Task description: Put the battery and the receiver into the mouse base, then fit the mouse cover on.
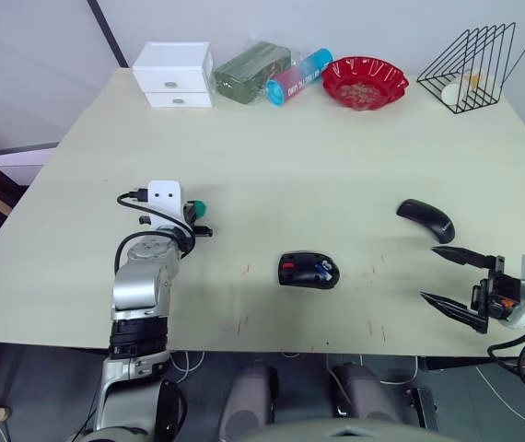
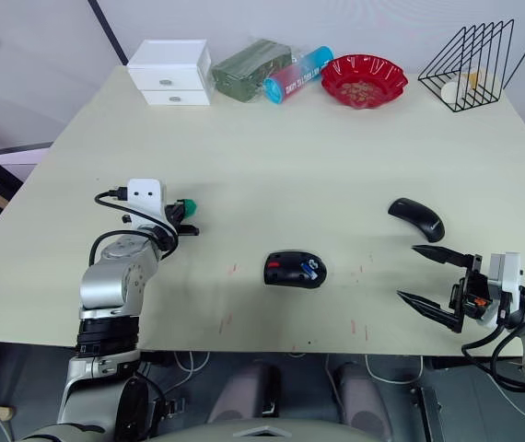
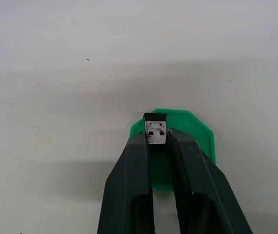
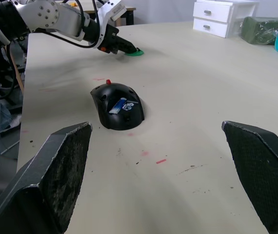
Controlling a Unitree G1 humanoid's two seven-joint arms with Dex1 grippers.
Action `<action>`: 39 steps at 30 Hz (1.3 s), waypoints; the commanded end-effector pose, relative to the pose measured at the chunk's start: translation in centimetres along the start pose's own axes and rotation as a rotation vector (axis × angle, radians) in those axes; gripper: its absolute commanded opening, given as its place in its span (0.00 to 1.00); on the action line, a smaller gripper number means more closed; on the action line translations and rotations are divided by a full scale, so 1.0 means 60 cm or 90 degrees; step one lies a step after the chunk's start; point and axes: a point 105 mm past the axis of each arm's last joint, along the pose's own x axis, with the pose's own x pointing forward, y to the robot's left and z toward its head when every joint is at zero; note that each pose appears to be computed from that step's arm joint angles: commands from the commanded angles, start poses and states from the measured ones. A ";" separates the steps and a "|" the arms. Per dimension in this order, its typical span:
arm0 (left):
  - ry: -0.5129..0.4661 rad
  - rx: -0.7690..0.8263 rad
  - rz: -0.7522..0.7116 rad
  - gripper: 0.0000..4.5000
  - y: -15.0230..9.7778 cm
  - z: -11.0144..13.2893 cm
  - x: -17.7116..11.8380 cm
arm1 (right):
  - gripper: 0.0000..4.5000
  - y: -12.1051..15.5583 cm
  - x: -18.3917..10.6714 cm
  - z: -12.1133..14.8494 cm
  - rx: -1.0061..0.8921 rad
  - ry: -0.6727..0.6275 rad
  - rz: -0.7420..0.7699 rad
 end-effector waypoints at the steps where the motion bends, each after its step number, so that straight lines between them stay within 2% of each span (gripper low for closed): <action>1: -0.011 0.013 -0.002 0.01 0.014 0.010 -0.004 | 1.00 -0.006 -0.006 0.019 -0.027 -0.016 0.001; 10: -0.033 0.044 -0.043 0.01 0.027 0.035 -0.014 | 1.00 0.000 -0.005 0.025 -0.026 -0.034 0.029; 18: -0.054 0.090 -0.116 0.01 0.030 0.058 -0.033 | 1.00 0.002 -0.004 0.027 -0.021 -0.040 0.042; 27: -0.073 0.164 -0.314 0.01 0.006 0.088 -0.062 | 1.00 0.003 0.003 0.030 -0.020 -0.046 0.054; 29: -0.070 0.201 -0.382 0.01 -0.008 0.088 -0.069 | 1.00 0.003 0.004 0.030 -0.019 -0.047 0.054; 35: -0.103 0.223 -0.542 0.01 -0.049 0.107 -0.092 | 1.00 0.000 0.011 0.036 -0.018 -0.047 0.045; 39: -0.120 0.253 -0.711 0.01 -0.100 0.129 -0.116 | 1.00 -0.001 0.031 0.053 0.026 -0.048 0.032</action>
